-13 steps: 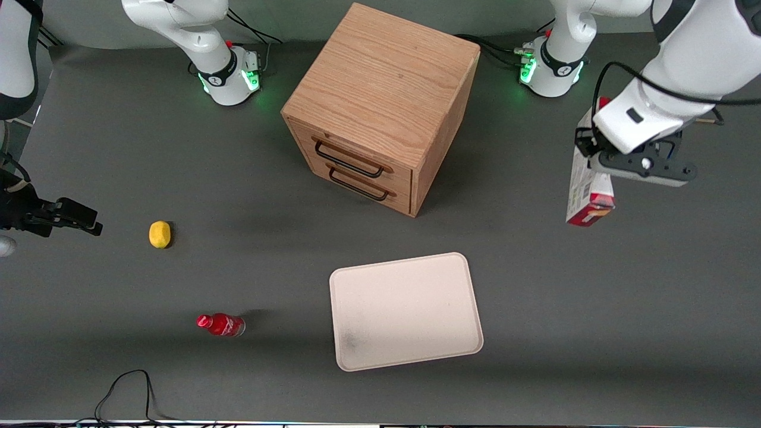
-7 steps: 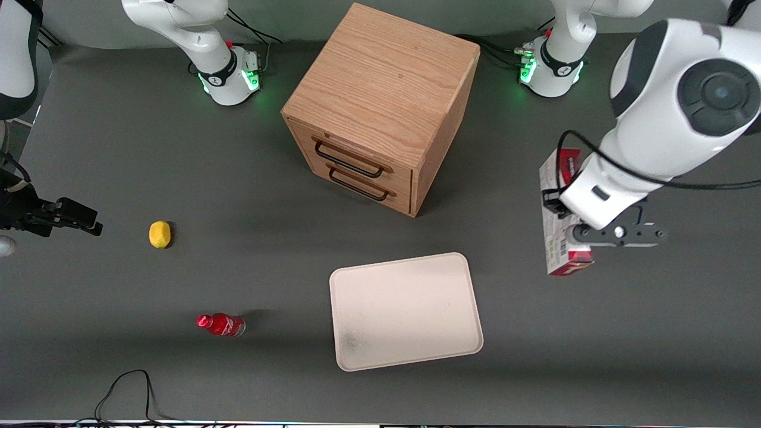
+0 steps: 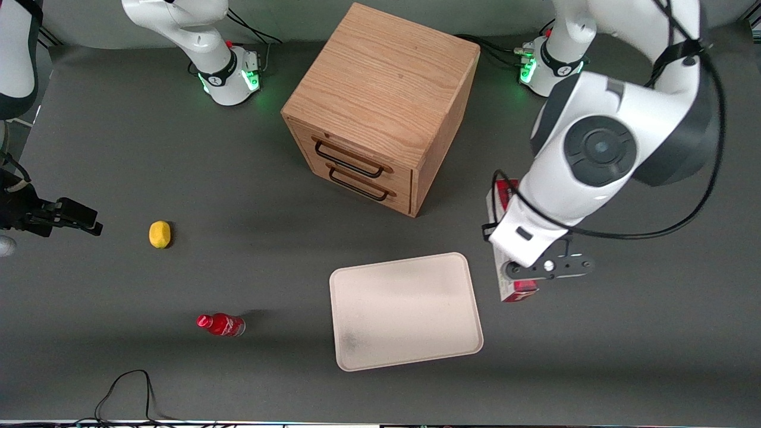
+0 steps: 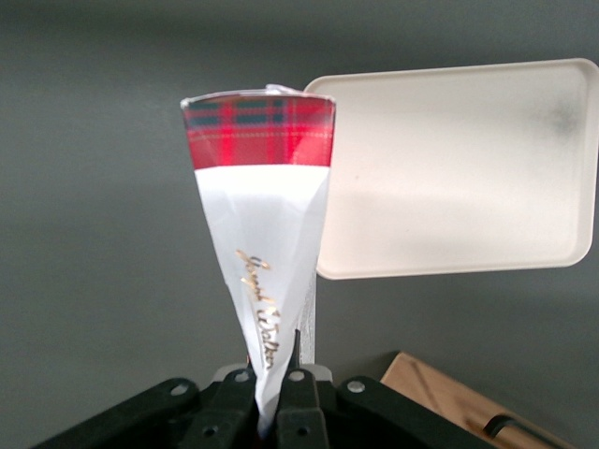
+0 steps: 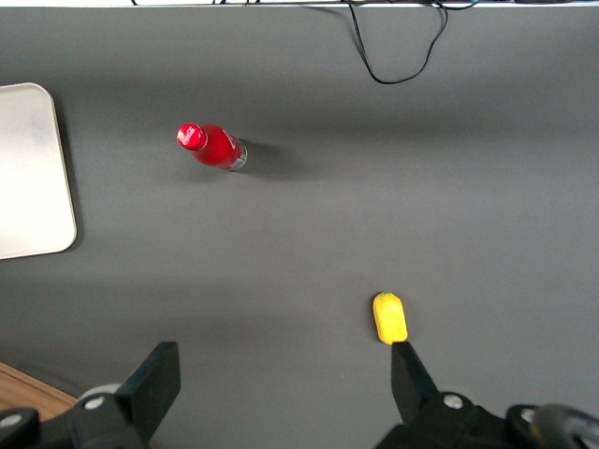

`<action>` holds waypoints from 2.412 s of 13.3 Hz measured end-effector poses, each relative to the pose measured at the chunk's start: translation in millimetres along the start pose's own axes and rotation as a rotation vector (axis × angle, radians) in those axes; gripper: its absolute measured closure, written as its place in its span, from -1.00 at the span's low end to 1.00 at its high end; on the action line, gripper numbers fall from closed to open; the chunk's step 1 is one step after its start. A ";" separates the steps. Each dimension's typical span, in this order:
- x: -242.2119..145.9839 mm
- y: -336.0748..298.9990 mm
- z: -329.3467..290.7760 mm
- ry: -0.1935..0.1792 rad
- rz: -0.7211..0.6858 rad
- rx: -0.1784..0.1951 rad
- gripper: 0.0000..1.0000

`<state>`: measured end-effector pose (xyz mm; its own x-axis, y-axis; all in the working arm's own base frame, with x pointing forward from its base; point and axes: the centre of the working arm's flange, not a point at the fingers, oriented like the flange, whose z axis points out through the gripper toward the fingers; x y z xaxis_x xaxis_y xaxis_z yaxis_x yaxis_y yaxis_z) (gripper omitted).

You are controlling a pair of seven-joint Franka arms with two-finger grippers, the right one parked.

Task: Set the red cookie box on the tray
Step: 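Carry the held cookie box over the cream tray, then lower the cookie box onto the tray and open the left gripper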

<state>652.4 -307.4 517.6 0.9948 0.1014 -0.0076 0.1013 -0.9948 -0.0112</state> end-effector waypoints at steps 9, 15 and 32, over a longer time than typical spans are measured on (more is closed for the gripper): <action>13.3 42.8 43.8 0.065 -0.055 -0.045 0.90; 29.5 49.3 150.9 0.024 -0.064 -0.013 0.90; 37.0 49.4 278.0 0.035 -0.078 -0.013 0.42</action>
<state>691.8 -350.0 238.8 0.9837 0.1780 0.0275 0.1779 -0.9840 0.0030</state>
